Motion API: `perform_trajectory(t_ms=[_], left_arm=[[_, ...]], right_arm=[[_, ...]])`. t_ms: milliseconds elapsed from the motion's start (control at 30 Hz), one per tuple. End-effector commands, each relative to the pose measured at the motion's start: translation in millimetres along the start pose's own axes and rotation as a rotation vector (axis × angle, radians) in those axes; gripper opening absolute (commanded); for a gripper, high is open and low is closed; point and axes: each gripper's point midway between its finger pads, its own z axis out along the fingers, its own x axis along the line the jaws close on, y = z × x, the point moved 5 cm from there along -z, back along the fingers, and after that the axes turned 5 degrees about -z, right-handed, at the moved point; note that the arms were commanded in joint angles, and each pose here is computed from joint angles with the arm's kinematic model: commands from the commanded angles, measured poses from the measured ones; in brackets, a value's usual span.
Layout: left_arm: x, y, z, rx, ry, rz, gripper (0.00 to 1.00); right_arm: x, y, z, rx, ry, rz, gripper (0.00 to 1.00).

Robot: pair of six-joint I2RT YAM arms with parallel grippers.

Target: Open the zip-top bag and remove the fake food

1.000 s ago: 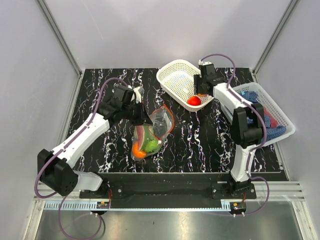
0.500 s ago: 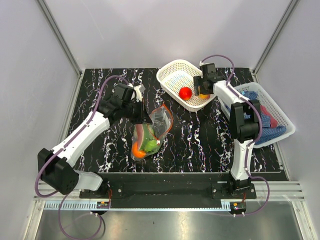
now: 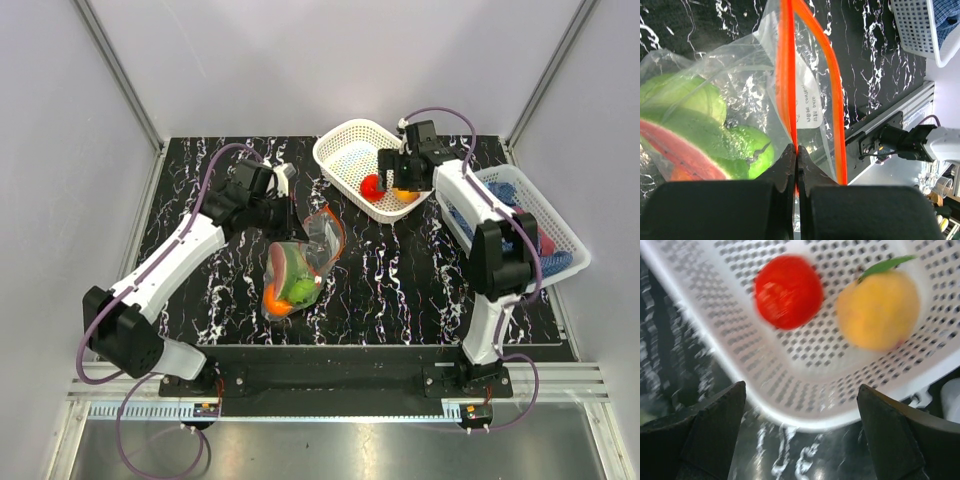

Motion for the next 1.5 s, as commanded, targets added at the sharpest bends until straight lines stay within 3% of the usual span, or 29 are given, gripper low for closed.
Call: perform_trajectory(t_ms=[0,267,400,433,467,533,933,1467], left_arm=[[-19.4,17.7,-5.5,-0.040,-0.060,0.013,0.00],[-32.8,24.7,-1.9,-0.068,-0.069,0.015,0.00],[-36.7,25.4,-6.0,-0.098,-0.068,0.007,0.00],[-37.1,23.6,-8.2,-0.108,-0.069,0.004,0.00],[-37.3,24.5,-8.6,-0.118,-0.070,0.001,0.00],[-40.2,27.1,-9.0,-0.137,-0.083,-0.002,0.00],[-62.7,38.7,-3.7,-0.161,-0.151,-0.044,0.00],[-80.5,37.5,12.3,-0.135,-0.162,-0.043,0.00]], right_arm=[[59.8,-4.6,-73.5,-0.044,0.201,0.010,0.98],[140.1,-29.7,-155.0,-0.026,0.529,0.108,0.82],[175.4,-38.7,-156.4,0.021,0.680,0.168,0.63],[182.0,-41.7,-155.6,0.051,0.713,0.212,0.49],[184.8,-39.8,-152.7,0.042,0.732,0.234,0.42],[187.6,-50.6,-145.7,0.082,0.743,0.267,0.35],[208.0,-95.6,-126.6,0.194,0.842,0.324,0.43],[210.3,-133.7,-97.9,0.231,0.896,0.366,0.74]])
